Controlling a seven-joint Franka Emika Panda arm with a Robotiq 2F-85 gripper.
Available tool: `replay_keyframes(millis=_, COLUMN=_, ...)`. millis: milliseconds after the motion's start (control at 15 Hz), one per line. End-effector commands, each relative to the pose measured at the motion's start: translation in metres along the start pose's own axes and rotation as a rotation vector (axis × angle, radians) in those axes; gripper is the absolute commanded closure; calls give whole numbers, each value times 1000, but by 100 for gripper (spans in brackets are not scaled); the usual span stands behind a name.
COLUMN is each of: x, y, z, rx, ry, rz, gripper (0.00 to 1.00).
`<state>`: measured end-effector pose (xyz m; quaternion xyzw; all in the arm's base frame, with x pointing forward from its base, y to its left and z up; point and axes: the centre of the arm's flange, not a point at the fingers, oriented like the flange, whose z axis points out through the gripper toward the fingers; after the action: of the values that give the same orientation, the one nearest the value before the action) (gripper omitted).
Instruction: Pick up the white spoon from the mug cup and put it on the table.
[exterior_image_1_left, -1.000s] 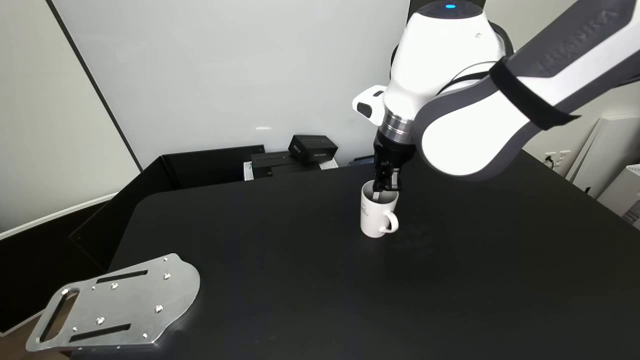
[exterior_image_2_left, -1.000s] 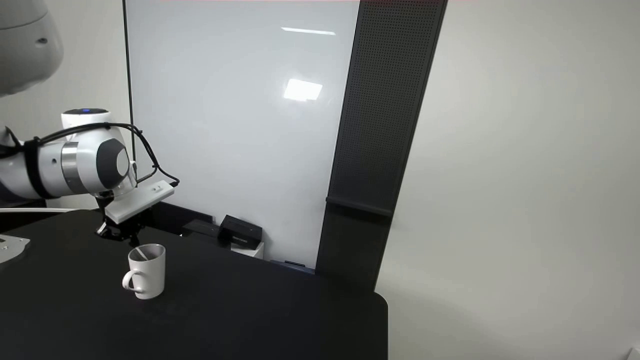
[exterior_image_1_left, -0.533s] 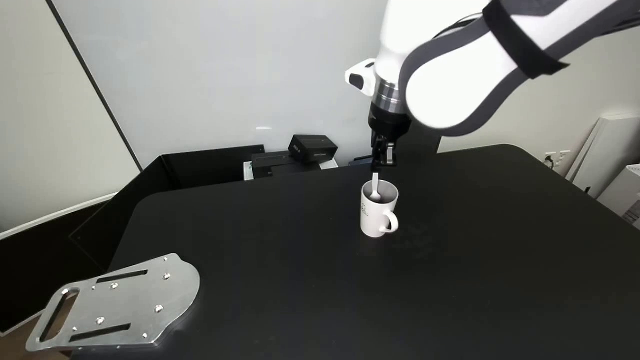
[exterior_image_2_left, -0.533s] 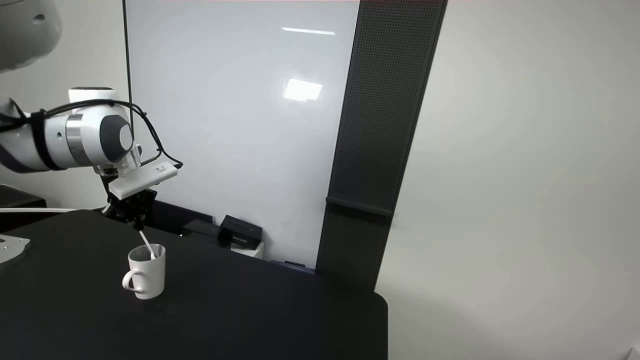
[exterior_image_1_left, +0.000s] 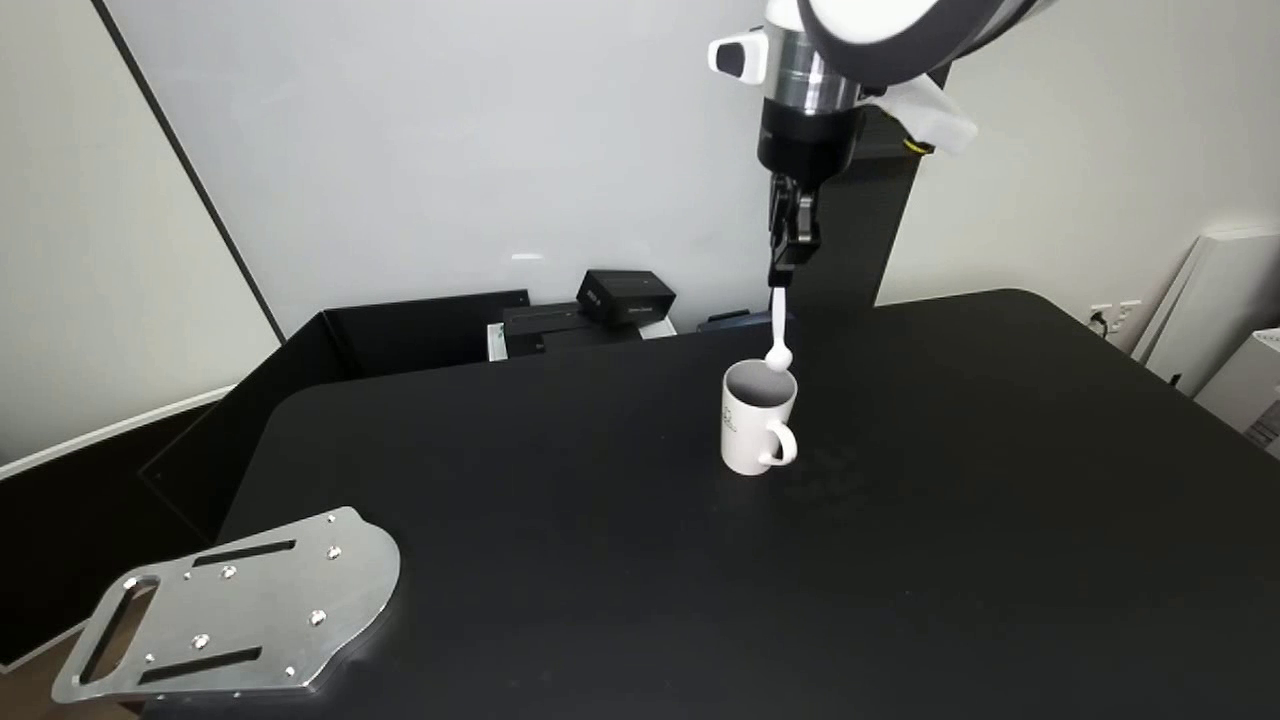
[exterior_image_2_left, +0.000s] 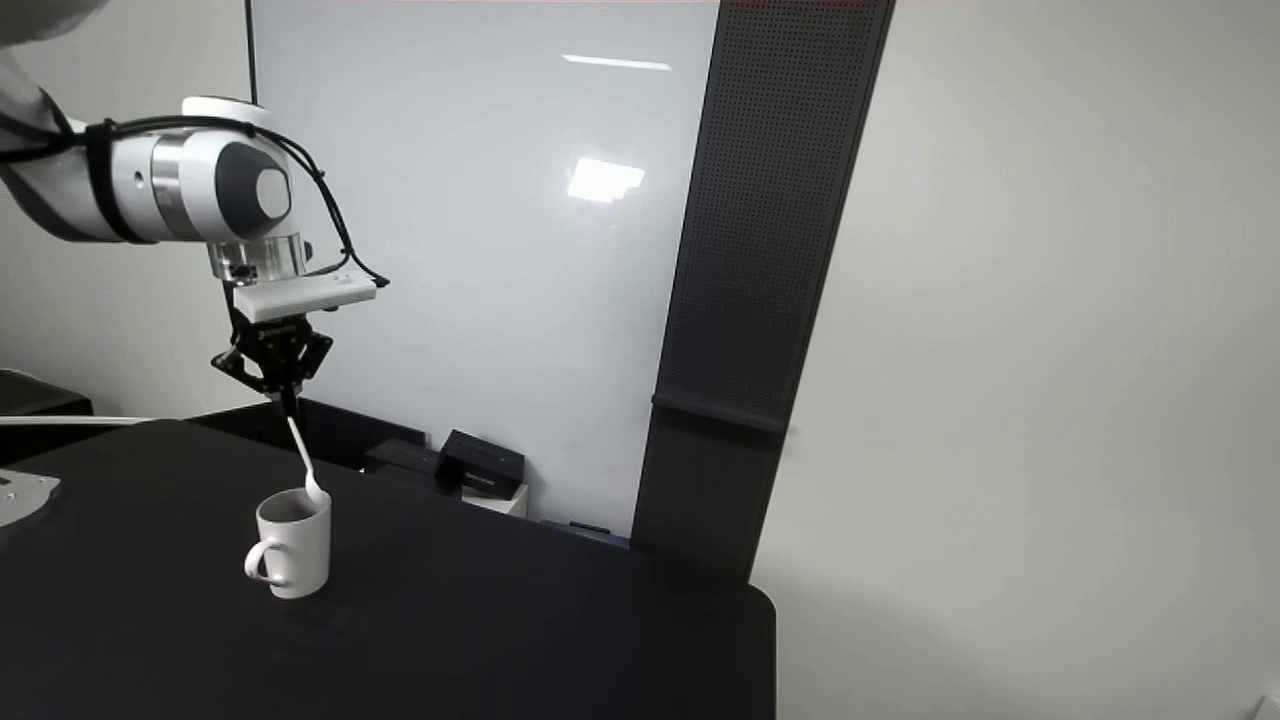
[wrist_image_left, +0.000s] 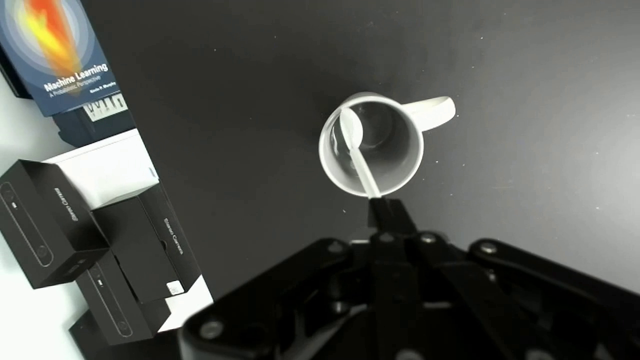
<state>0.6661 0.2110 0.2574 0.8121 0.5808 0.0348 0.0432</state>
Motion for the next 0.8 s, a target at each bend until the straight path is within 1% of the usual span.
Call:
replay_keyframes(millis=0, x=-9, y=20, z=-33, rx=17, ry=7, rz=31, gripper=100)
replay_keyframes(millis=200, x=-21, y=27, z=-46, rx=19, ry=10, rz=50, gripper=100)
replay_keyframes(millis=333, x=-33, y=28, z=-43, rx=28, ry=9, rz=51, gripper=100)
replay_keyframes(millis=533, x=-51, y=22, z=-28, rx=35, ry=-9, rz=40, gripper=100)
replay_keyframes(millis=667, x=-66, y=14, z=-12, rx=16, ry=-26, rz=18, gripper=100)
replay_keyframes(millis=733, x=-74, y=11, z=-5, rx=6, ry=-21, rz=7, gripper=100)
